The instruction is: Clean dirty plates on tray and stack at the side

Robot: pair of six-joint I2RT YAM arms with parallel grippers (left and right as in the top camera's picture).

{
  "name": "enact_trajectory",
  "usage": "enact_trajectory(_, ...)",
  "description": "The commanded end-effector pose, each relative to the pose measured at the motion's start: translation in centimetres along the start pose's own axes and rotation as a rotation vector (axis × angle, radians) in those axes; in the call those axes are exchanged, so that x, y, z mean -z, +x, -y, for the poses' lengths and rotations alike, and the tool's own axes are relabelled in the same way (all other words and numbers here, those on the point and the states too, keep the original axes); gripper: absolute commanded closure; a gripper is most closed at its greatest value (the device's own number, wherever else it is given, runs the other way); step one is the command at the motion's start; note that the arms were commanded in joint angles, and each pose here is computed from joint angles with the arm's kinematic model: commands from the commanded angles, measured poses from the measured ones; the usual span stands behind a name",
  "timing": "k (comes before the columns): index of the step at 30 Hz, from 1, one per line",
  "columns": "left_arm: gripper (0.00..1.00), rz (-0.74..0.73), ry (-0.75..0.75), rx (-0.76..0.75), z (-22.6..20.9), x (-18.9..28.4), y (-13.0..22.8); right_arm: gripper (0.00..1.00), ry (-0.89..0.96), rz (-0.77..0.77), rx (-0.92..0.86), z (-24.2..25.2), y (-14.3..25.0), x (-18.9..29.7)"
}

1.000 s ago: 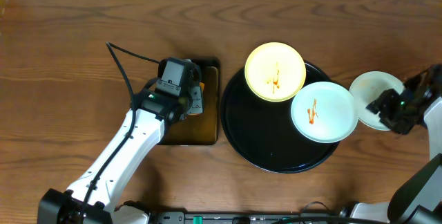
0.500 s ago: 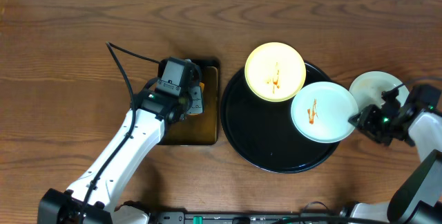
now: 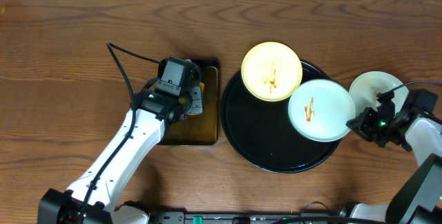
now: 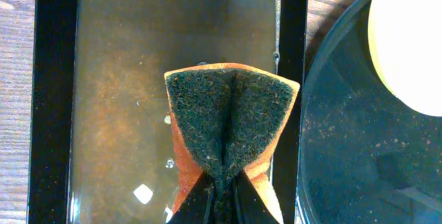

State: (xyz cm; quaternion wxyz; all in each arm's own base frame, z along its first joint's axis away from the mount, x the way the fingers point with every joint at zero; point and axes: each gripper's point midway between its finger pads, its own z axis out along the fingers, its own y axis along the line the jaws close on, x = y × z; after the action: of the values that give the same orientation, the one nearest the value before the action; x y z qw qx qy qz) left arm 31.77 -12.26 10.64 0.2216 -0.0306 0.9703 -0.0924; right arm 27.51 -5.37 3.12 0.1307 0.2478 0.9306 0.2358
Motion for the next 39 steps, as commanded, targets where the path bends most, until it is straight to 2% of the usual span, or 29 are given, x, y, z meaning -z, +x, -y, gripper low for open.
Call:
enact_trajectory(1, 0.92, -0.005, -0.017, -0.01, -0.4, -0.3, 0.1, 0.99, -0.028, 0.073, 0.068, -1.9, -0.7, 1.9)
enact_trajectory(8, 0.93, -0.005, -0.017, -0.01, -0.4, -0.3, 0.1, 0.99, -0.034, 0.163, 0.118, -3.9, -0.5, 5.2)
enact_trajectory(14, 0.92, -0.006, -0.014, -0.009, -0.3, -0.3, 0.1, 0.99, 0.058, 0.084, 0.141, -4.7, 2.0, 4.3)
enact_trajectory(23, 0.92, -0.037, 0.07, -0.022, 1.5, -0.2, 0.8, 0.99, 0.181, 0.0, 0.206, -7.1, 5.2, 1.7)
enact_trajectory(30, 0.92, -0.037, 0.199, -0.129, 6.6, 0.2, 2.1, 0.99, 0.25, -0.102, 0.224, -7.1, 8.8, -1.5)
enact_trajectory(39, 0.92, -0.02, 0.346, -0.25, 14.3, 1.2, 5.2, 0.99, 0.26, -0.145, 0.23, -7.6, 10.2, -4.2)
